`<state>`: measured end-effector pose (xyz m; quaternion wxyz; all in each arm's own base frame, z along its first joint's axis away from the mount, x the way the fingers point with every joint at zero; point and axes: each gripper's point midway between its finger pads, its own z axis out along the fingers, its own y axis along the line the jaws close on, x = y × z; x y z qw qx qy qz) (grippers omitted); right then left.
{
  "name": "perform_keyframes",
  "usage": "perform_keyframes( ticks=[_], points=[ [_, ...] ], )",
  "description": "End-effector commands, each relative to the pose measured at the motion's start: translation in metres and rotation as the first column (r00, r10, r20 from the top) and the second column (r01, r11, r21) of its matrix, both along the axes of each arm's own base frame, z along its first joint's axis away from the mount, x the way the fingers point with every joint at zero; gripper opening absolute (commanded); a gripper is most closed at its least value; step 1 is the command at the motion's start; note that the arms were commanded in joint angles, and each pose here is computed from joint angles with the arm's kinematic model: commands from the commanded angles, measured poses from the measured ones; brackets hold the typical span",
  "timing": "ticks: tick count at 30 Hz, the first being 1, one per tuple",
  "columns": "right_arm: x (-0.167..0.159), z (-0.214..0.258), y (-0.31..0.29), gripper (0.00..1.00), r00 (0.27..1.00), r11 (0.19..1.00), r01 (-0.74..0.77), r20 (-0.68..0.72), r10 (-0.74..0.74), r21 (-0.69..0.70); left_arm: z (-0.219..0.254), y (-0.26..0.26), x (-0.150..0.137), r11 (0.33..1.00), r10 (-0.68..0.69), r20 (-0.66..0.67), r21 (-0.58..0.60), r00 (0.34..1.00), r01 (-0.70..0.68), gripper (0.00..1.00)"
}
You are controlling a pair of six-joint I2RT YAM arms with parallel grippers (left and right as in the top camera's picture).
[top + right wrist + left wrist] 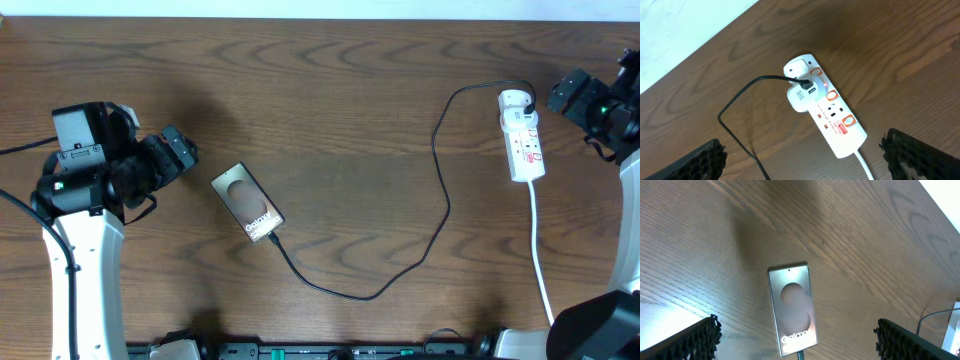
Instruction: Plug charger to phone and switch on socket
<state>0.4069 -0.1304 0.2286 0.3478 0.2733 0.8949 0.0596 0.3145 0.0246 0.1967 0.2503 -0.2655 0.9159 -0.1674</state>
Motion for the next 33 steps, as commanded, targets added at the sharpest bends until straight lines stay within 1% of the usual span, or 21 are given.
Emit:
perform_keyframes(
  ticks=[1, 5, 10, 11, 12, 13, 15, 16, 18, 19, 20, 21, 23, 25, 26, 28, 29, 30, 31, 33],
  points=[
    [-0.001, -0.003, -0.002, 0.99, 1.0, 1.0, 0.015, -0.008, -0.015, 0.003, 0.0, 0.003, 0.0, 1.0, 0.004, -0.001, 0.015, 1.0, -0.003, 0.98],
    [-0.001, -0.003, -0.002, 0.99, 1.0, 1.0, 0.015, -0.008, -0.015, 0.004, 0.005, 0.001, -0.006, 1.0, 0.004, 0.003, 0.016, 1.0, -0.004, 0.98],
    [-0.001, -0.003, -0.002, 0.99, 1.0, 1.0, 0.015, -0.008, -0.015, 0.004, 0.017, 0.007, -0.017, 0.996, 0.028, 0.042, 0.079, 0.999, -0.032, 0.98],
    [-0.001, -0.003, -0.002, 0.99, 1.0, 1.0, 0.015, -0.009, -0.015, 0.003, 0.017, 0.009, -0.027, 0.99, 0.04, 0.052, 0.135, 0.998, -0.046, 0.98],
    [-0.001, -0.003, -0.002, 0.99, 1.0, 1.0, 0.015, -0.008, -0.015, 0.004, 0.016, 0.009, -0.03, 0.986, 0.042, 0.056, 0.157, 0.998, -0.051, 0.98],
    [-0.001, -0.003, -0.002, 0.99, 1.0, 1.0, 0.015, -0.009, -0.015, 0.003, 0.012, 0.01, -0.036, 0.977, 0.044, 0.074, 0.207, 0.996, -0.059, 0.98],
    [-0.001, -0.003, -0.002, 0.99, 1.0, 1.0, 0.015, -0.009, -0.015, 0.004, 0.007, 0.006, -0.038, 0.963, 0.026, 0.132, 0.262, 0.991, -0.06, 0.98],
    [-0.001, -0.003, -0.002, 0.99, 1.0, 1.0, 0.015, -0.012, -0.015, 0.005, 0.005, 0.0, -0.035, 0.954, 0.002, 0.203, 0.294, 0.979, -0.063, 0.98],
    [-0.001, -0.003, -0.002, 0.99, 1.0, 1.0, 0.015, -0.012, -0.015, 0.005, 0.006, -0.01, -0.027, 0.943, -0.039, 0.36, 0.323, 0.932, -0.085, 0.98],
    [-0.002, -0.004, -0.002, 0.99, 1.0, 1.0, 0.015, -0.014, -0.015, 0.005, 0.011, -0.018, -0.023, 0.94, -0.059, 0.492, 0.321, 0.869, -0.117, 0.98],
    [-0.002, -0.004, -0.002, 0.99, 1.0, 1.0, 0.015, -0.014, -0.015, 0.006, 0.017, -0.023, -0.022, 0.941, -0.067, 0.607, 0.302, 0.792, -0.152, 0.98],
    [-0.002, -0.004, -0.002, 0.99, 1.0, 1.0, 0.015, -0.014, -0.015, 0.006, 0.021, -0.025, -0.022, 0.942, -0.075, 0.659, 0.293, 0.748, -0.164, 0.98],
    [-0.002, -0.004, -0.002, 0.99, 1.0, 1.0, 0.015, -0.014, -0.015, 0.006, 0.029, -0.028, -0.029, 0.938, -0.106, 0.771, 0.287, 0.628, -0.193, 0.98],
    [-0.002, -0.004, -0.002, 0.99, 1.0, 1.0, 0.015, -0.015, -0.015, 0.006, 0.033, -0.029, -0.037, 0.934, -0.129, 0.833, 0.285, 0.538, -0.216, 0.98],
    [-0.002, -0.004, -0.002, 0.99, 1.0, 1.0, 0.015, -0.014, -0.015, 0.006, 0.032, -0.028, -0.042, 0.93, -0.141, 0.852, 0.288, 0.505, -0.228, 0.98],
    [-0.002, -0.004, -0.002, 0.99, 1.0, 1.0, 0.015, -0.014, -0.015, 0.006, 0.028, -0.027, -0.051, 0.916, -0.175, 0.877, 0.311, 0.448, -0.252, 0.98],
    [-0.002, -0.004, -0.002, 0.99, 1.0, 1.0, 0.015, -0.015, -0.015, 0.006, 0.023, -0.027, -0.055, 0.905, -0.2, 0.878, 0.335, 0.434, -0.261, 0.98],
    [-0.002, -0.004, -0.002, 0.99, 1.0, 1.0, 0.015, -0.014, -0.015, 0.005, 0.017, -0.027, -0.058, 0.9, -0.212, 0.878, 0.347, 0.429, -0.264, 0.98],
    [-0.002, -0.004, -0.002, 0.99, 1.0, 1.0, 0.015, -0.014, -0.015, 0.006, 0.014, -0.027, -0.06, 0.894, -0.227, 0.867, 0.366, 0.444, -0.258, 0.98],
    [-0.002, -0.004, -0.002, 0.99, 1.0, 1.0, 0.015, -0.014, -0.015, 0.006, 0.01, -0.03, -0.063, 0.881, -0.272, 0.851, 0.409, 0.449, -0.24, 0.98]
  ],
)
